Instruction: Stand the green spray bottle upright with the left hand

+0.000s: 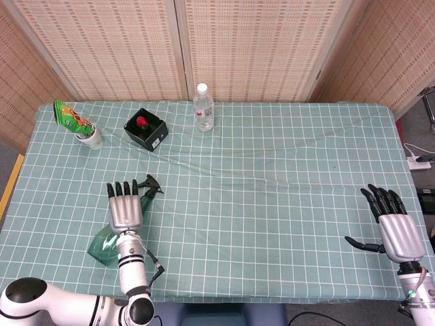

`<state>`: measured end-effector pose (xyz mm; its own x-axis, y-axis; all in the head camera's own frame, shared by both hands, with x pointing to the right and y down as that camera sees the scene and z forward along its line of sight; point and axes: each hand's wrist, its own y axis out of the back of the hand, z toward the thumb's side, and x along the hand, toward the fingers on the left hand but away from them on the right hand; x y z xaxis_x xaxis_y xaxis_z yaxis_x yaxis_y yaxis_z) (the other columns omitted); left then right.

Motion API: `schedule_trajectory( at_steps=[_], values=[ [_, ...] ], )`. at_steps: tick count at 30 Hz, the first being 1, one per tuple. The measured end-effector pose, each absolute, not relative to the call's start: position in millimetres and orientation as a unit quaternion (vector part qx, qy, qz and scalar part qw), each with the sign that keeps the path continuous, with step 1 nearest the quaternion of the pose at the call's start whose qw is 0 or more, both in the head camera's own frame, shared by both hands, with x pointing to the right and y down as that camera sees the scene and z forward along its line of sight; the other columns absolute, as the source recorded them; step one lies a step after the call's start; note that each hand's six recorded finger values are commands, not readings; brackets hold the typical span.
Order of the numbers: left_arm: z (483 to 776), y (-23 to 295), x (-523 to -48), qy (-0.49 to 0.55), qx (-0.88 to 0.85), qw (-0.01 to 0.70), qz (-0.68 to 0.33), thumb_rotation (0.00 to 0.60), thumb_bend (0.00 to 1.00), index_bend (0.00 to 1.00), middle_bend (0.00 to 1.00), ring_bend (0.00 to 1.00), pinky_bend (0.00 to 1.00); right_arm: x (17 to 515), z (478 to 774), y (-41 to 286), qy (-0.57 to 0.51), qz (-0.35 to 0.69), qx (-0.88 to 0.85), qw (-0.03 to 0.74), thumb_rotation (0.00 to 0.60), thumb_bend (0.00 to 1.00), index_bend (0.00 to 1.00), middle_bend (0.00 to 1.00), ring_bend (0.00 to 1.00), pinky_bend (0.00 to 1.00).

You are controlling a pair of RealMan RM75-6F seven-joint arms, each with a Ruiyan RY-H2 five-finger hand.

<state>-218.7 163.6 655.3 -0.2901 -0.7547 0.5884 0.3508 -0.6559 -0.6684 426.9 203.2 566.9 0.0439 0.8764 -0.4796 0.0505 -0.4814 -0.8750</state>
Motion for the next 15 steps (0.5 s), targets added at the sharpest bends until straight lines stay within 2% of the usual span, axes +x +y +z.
schedule_trajectory(
  at_steps=[9,15],
  values=[
    [672.4,159.7,-208.1,0.222,-0.492,0.346,-0.767,0.6,0.21,0.0,0.12,0.09,0.07,428.4,568.3,201.8,-0.366,0.589,-0.63,0.349,0.6,0.0,0.0,0.0,0.0,0.0],
    [680.3,145.0,-214.1,0.233,-0.483,0.344,-0.771,0.6,0.21,0.0,0.13,0.1,0.08,429.0,567.8,201.8,-0.368,0.59,-0.629,0.348,0.6,0.0,0.0,0.0,0.0,0.0]
  ],
)
